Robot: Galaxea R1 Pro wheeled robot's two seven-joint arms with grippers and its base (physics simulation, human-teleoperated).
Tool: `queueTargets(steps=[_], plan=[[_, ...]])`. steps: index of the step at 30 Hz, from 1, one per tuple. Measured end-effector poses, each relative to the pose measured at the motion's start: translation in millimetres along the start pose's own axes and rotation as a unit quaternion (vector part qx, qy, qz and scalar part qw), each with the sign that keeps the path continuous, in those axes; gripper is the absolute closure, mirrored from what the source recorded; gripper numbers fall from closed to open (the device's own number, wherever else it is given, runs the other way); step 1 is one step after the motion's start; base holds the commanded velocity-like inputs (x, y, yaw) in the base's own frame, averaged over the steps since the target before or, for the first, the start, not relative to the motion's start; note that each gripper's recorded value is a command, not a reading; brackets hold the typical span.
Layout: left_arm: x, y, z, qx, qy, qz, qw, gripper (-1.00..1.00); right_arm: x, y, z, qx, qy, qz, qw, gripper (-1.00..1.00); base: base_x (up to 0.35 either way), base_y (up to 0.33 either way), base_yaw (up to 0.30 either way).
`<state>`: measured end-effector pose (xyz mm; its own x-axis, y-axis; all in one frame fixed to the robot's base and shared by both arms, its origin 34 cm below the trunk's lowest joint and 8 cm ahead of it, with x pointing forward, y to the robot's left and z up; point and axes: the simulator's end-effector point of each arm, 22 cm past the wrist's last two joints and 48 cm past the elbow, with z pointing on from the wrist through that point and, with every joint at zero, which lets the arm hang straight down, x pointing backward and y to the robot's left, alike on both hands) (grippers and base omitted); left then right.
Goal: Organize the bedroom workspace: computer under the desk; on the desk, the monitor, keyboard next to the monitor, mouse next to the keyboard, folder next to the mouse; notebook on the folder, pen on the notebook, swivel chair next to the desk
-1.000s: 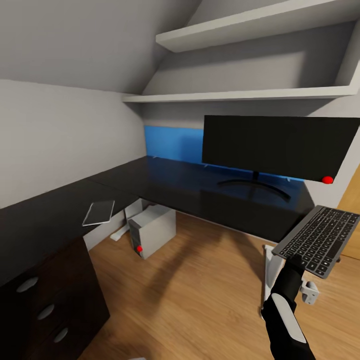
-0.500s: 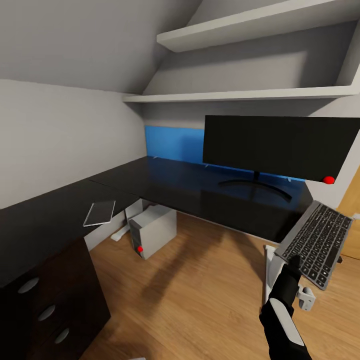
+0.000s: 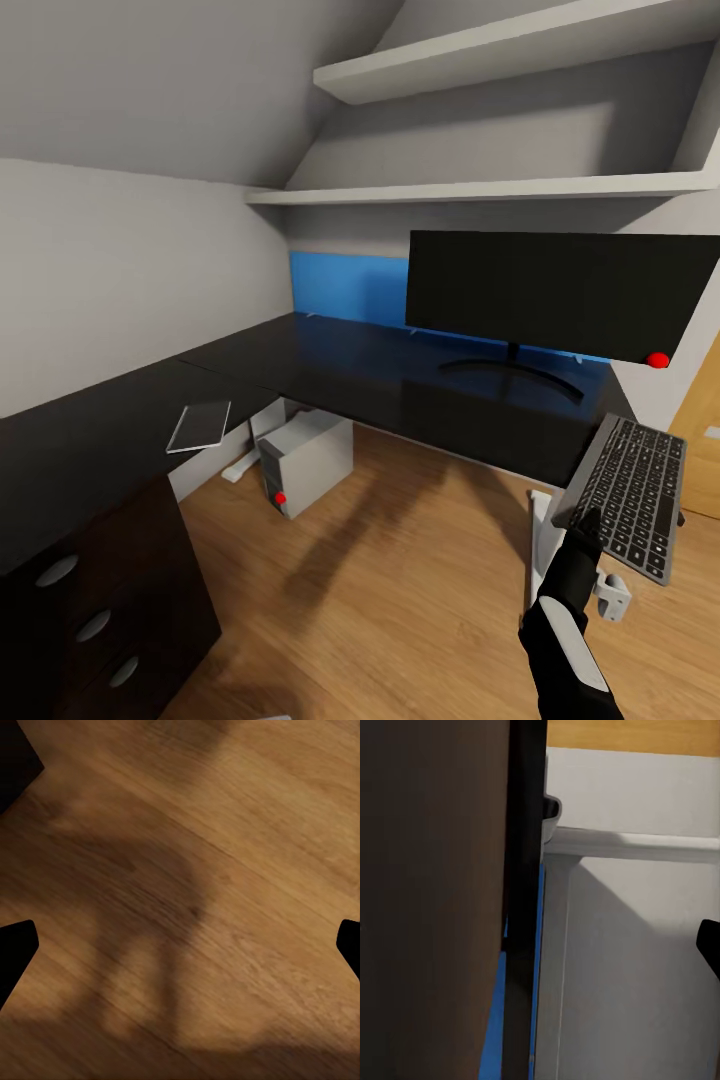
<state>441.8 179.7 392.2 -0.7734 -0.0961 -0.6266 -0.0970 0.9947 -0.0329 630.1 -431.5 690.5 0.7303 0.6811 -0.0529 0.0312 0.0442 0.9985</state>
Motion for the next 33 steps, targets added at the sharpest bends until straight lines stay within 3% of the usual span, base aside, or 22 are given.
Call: queueTargets(steps=[16,33], plan=[[0,0,0.1,0.0,0.0,0.0,1.0,-1.0,2,-18,-2.8,0.035,0.002,-0.001,0.9994,-1.0,-0.01,0.0,0.0],[0,0,0.1,0.0,0.0,0.0,1.0,-1.0,2,-20,-3.1,0.036,0.003,-0.002,0.9993,-1.0,-0.02,0.0,0.0]])
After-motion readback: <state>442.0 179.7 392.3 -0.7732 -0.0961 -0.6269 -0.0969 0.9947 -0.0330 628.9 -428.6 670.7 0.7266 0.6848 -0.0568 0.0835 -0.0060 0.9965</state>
